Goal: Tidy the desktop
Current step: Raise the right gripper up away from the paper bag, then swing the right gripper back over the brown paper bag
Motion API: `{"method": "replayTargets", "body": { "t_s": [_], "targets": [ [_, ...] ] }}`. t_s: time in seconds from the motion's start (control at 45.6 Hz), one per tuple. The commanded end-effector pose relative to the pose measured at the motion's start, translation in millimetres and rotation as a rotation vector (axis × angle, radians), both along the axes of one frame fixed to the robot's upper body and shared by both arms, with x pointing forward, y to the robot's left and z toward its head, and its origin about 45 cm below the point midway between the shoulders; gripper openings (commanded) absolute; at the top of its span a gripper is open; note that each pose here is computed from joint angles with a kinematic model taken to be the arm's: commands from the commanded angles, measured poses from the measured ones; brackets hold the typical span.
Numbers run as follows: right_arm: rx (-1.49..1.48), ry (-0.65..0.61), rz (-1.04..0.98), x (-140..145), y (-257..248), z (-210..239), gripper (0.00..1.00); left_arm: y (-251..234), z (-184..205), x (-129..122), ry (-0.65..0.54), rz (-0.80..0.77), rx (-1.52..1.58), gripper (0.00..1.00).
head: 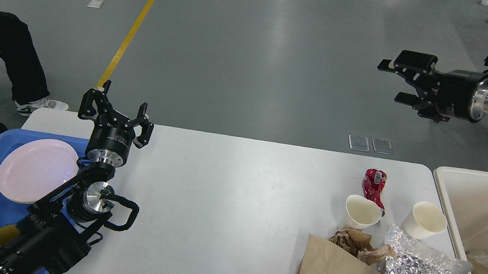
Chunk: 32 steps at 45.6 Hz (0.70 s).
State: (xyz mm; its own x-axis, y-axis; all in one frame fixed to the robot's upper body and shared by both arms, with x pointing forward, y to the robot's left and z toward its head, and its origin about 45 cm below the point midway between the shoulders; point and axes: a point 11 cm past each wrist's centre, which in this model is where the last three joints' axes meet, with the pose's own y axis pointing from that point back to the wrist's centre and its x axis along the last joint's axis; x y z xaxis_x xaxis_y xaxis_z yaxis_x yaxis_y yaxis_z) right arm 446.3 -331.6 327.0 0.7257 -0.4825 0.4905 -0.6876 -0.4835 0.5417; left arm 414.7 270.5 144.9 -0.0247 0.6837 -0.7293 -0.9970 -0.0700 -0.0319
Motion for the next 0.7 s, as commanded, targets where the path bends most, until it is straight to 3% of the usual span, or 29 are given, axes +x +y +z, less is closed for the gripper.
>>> {"method": "replayTargets", "body": {
  "t_s": [0.0,0.219,0.395,0.68],
  "targets": [
    [-0.195,0.065,0.119,-6.8,2.7,-5.5,1.00,0.0,0.0,0.0,0.000,0.001,0.000,0.96],
    [-0.392,0.176,0.144,-13.7,17.7,25.0,1.00,0.0,0.0,0.0,0.000,0.001,0.000,0.96],
    [-0.432,0.270,0.163,-29.4,26.2,22.2,1.00,0.2,-0.6,-0.5,0.001,0.001,0.000,0.96],
    [-0.160,0.421,0.051,-96.3,72.8,13.6,1.00,0.2,-0.6,-0.5,0.001,0.001,0.000,0.96]
  ]
}}
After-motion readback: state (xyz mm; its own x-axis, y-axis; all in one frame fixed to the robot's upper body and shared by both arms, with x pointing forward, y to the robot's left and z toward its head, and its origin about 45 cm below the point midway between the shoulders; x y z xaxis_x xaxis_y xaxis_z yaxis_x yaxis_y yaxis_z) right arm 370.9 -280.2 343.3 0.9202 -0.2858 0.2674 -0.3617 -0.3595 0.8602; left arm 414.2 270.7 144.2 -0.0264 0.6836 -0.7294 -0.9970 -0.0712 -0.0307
